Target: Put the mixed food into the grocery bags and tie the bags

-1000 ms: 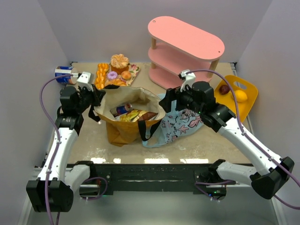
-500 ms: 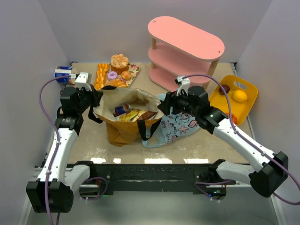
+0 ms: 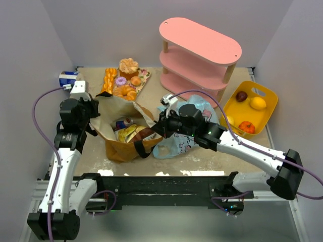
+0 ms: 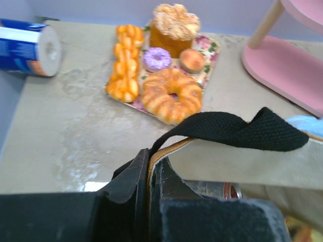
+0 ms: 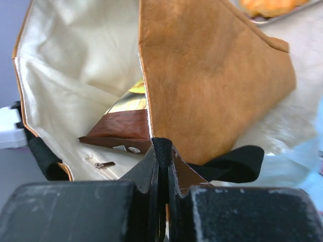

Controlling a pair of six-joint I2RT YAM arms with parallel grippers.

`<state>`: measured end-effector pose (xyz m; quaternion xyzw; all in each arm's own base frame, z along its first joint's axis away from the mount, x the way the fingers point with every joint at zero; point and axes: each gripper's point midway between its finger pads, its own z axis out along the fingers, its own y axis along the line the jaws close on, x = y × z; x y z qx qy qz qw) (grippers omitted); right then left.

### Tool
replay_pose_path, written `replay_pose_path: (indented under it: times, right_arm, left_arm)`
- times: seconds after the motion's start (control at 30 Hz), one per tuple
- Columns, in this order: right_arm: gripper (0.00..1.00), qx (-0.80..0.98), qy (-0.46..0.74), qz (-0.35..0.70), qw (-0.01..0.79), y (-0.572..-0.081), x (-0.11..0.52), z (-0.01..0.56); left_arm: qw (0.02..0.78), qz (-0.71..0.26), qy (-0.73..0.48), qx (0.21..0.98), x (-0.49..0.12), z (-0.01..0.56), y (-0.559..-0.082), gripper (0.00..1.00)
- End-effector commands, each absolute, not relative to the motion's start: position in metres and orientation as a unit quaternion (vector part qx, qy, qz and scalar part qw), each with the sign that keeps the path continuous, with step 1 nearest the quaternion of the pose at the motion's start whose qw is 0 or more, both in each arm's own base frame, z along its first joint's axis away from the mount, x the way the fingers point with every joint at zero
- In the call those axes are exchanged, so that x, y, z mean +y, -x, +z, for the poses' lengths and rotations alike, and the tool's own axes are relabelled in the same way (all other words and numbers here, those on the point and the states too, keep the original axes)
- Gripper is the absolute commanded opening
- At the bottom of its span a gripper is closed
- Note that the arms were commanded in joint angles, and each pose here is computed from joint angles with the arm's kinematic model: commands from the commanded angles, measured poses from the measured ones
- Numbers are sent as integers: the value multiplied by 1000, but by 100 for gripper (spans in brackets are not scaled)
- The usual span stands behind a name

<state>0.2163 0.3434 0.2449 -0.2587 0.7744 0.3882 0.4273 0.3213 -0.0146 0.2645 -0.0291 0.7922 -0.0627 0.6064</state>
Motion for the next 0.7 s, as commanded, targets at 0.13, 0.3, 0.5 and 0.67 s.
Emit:
replay_pose_path:
  times: [0.13, 0.3, 0.5, 0.67]
  right_arm:
    - [0, 718, 251, 449, 469, -192, 396, 318]
    - [0, 693, 284, 483, 455, -162, 433, 331]
    - [0, 678, 327, 497, 432, -147, 471, 331]
    - [0, 675, 333, 483, 447, -161, 499, 335]
  left_arm:
    - [702, 87, 117, 697, 49, 363, -282, 0]
    - [715, 145, 159, 665, 74, 387, -257, 0]
    - [719, 193, 193, 639, 94, 403, -238, 0]
    - [703, 255, 213, 629, 113, 398, -230, 0]
